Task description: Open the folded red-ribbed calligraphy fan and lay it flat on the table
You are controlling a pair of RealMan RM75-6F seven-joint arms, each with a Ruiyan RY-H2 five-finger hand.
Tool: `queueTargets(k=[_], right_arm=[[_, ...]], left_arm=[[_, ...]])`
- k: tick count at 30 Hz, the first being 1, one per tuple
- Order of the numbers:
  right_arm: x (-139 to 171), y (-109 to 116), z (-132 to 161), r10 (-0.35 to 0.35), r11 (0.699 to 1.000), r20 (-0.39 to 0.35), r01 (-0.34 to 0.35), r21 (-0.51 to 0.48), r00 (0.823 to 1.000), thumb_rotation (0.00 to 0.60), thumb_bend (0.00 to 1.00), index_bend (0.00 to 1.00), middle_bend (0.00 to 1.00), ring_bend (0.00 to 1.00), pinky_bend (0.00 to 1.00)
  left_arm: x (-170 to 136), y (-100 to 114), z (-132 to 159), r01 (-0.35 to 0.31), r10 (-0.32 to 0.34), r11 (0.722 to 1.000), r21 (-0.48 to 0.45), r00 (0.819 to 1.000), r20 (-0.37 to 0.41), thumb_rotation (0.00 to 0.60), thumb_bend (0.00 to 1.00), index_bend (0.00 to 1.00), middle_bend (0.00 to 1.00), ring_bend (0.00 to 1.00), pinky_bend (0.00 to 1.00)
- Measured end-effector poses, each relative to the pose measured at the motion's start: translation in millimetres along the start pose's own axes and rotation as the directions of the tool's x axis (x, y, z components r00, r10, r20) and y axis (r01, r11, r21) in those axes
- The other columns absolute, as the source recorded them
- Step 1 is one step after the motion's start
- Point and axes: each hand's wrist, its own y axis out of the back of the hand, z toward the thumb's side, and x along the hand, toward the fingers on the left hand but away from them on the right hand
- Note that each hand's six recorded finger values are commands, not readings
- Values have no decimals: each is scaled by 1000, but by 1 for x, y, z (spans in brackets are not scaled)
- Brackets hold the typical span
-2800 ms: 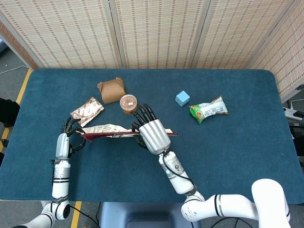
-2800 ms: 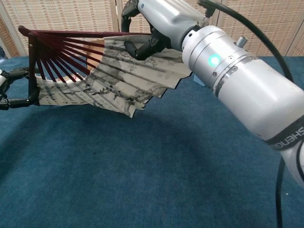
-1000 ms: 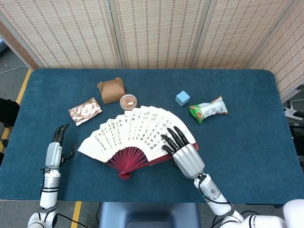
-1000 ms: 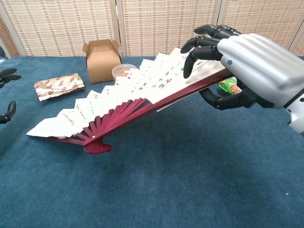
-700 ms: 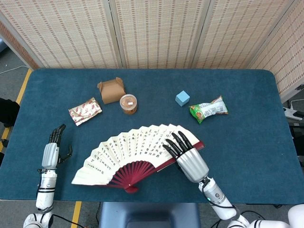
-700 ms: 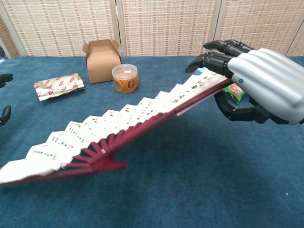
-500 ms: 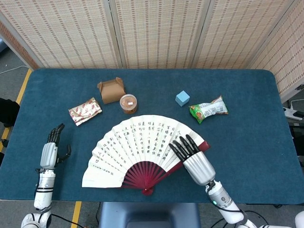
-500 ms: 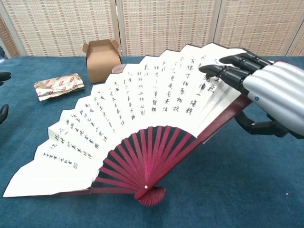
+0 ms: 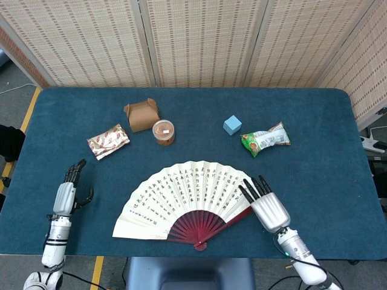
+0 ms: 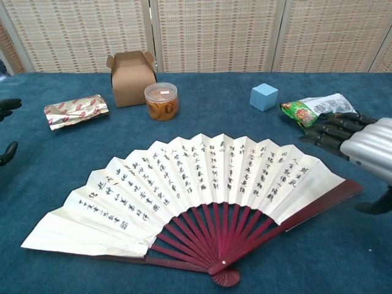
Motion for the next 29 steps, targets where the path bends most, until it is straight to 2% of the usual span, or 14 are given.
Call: queueTargets(k=[5,7,9,13,16,18,20,23,26,29], right_arm=[[8,-12,-16,146,984,20,-147,98,989,600,40,0,0,0,0],[11,-11,-19,166,982,30,-168,86,986,600,38,0,0,0,0],[13,-7,-23,156,986,42,-158,59,987,600,41,0,0,0,0],[24,10,-39,65,995,91,-58,-76,994,600,48,0,0,0,0],[40,21,-58,-26,979,163,58,-195,986,600,51,0,0,0,0],[55,24,-72,-72,957,224,131,-258,972,600,51,0,0,0,0],[74,22,-89,-111,925,296,207,-319,949,600,52,0,0,0,0],[103,16,-112,-146,884,379,292,-364,914,600,53,0,0,0,0],[129,13,-134,-161,876,435,331,-350,886,600,53,0,0,0,0],[135,13,-144,-160,886,458,332,-325,874,600,52,0,0,0,0]], left_arm=[[-5,-3,9,67,-66,997,-26,997,37,600,453,0,0,0,8],[-8,-3,13,85,-83,996,-38,995,49,600,449,0,0,0,8],[-13,0,19,104,-101,994,-45,993,66,600,450,0,0,0,7],[-29,13,29,131,-130,991,-10,987,90,600,457,26,0,0,4],[-43,29,37,116,-124,990,78,987,105,600,463,87,0,0,0],[-53,46,37,81,-102,980,180,989,110,600,463,92,0,0,0],[-62,64,35,55,-88,958,281,990,106,600,463,91,0,0,2],[-74,87,40,21,-61,934,357,993,101,600,458,85,1,0,3],[-81,106,52,-31,-21,906,422,993,119,600,445,91,8,0,3],[-88,119,59,-56,-1,886,460,992,124,600,440,93,1,0,3]])
